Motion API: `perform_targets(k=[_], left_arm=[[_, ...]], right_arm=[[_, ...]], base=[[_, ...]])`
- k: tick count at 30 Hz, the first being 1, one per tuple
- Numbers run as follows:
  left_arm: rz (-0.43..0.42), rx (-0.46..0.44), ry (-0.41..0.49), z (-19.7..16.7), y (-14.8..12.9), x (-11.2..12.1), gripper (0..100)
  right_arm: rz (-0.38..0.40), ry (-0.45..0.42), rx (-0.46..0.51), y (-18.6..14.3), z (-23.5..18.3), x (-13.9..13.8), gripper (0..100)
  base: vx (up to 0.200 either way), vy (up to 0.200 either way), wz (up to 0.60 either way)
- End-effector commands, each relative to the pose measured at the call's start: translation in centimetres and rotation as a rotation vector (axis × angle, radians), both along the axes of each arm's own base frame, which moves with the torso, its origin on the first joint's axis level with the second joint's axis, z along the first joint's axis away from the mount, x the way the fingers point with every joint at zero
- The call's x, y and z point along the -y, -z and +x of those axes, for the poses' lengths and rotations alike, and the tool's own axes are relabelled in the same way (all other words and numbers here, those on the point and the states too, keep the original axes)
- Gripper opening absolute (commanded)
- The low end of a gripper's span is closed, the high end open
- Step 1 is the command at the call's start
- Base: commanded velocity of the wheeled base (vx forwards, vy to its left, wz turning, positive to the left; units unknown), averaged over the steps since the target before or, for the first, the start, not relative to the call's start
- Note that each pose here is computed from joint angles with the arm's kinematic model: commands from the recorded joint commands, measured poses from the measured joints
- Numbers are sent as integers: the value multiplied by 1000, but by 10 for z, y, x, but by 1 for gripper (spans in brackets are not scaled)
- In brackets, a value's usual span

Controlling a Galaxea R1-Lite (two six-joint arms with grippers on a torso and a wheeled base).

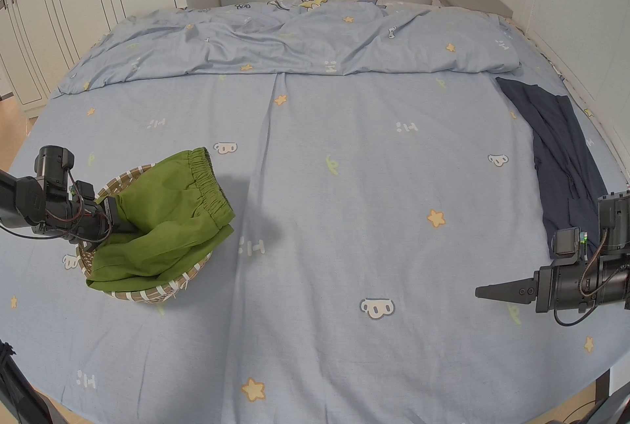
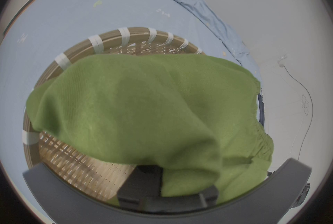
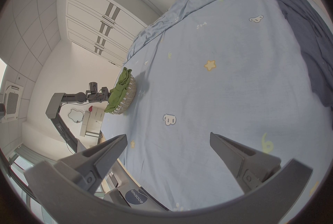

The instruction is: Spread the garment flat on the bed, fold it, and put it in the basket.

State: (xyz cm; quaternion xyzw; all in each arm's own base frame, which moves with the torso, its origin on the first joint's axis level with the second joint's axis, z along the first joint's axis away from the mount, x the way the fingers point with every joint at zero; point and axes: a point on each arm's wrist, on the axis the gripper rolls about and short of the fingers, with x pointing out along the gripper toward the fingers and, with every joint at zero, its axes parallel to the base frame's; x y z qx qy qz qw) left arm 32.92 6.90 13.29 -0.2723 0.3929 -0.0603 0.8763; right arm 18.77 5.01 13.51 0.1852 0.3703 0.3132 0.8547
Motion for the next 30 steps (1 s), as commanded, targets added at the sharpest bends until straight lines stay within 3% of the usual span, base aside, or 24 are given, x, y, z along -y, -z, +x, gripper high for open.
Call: perform_targets(k=[1, 6, 7, 16, 22, 30], left_arm=[[4, -41, -9, 8, 14, -1, 0], [51, -56, -43, 7, 14, -1, 0], [54, -52, -45, 6, 12, 0, 100], [69, 34, -49, -10, -20, 4, 100], [93, 140, -44, -34, -55, 12, 100], [187, 219, -116, -58, -82, 17, 100]], right_arm=[[-1, -4, -8, 2, 1, -1, 100], [-1, -4, -9, 2, 1, -1, 100], [-1, -4, -9, 2, 1, -1, 100], [-1, -2, -6, 1, 1, 0, 100], [-1, -4, -1, 1, 0, -1, 100], [2, -2, 10, -2, 0, 0, 100]], base=[[0, 0, 0], [0, 0, 0], [0, 0, 0], [0, 0, 0], [0, 0, 0], [0, 0, 0]])
